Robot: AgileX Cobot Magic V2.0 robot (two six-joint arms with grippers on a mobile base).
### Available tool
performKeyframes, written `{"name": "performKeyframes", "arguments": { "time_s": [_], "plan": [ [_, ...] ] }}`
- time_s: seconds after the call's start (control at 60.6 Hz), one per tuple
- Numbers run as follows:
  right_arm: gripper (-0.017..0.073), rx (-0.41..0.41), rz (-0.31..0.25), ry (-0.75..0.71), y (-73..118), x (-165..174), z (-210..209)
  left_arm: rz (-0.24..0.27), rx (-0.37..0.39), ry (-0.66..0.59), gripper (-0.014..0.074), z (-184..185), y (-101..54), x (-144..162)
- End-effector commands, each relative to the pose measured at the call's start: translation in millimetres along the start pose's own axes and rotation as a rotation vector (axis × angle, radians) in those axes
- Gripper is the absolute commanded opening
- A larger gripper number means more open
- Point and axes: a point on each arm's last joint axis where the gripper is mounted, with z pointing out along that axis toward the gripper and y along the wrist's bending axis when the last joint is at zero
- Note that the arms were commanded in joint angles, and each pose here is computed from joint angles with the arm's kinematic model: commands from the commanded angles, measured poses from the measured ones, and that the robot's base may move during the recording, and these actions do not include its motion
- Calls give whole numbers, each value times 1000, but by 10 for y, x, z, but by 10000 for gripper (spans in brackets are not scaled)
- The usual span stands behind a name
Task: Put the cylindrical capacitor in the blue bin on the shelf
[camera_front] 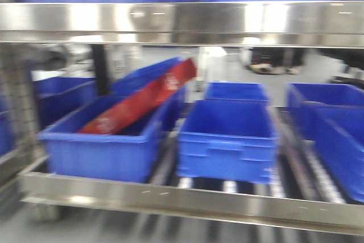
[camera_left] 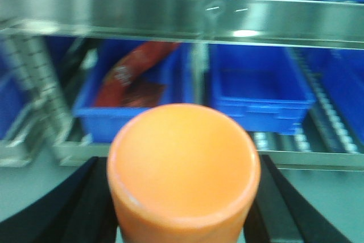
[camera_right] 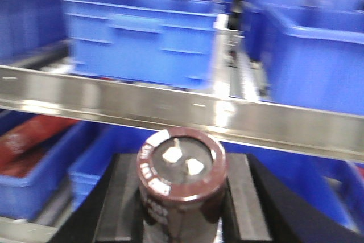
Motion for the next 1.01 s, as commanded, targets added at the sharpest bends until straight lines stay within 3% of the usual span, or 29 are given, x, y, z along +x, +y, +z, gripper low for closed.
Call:
{"name": "performKeyframes", "arguments": {
  "time_s": [0.0,0.99],
  "plan": [
    [-59,2,1,-38,-2,-46,-29,-4,9,-31,-111,-31,-12,-31],
    [-59,2,1,-38,-2,-46,-29,-4,9,-31,-111,-31,-12,-31]
  ]
}}
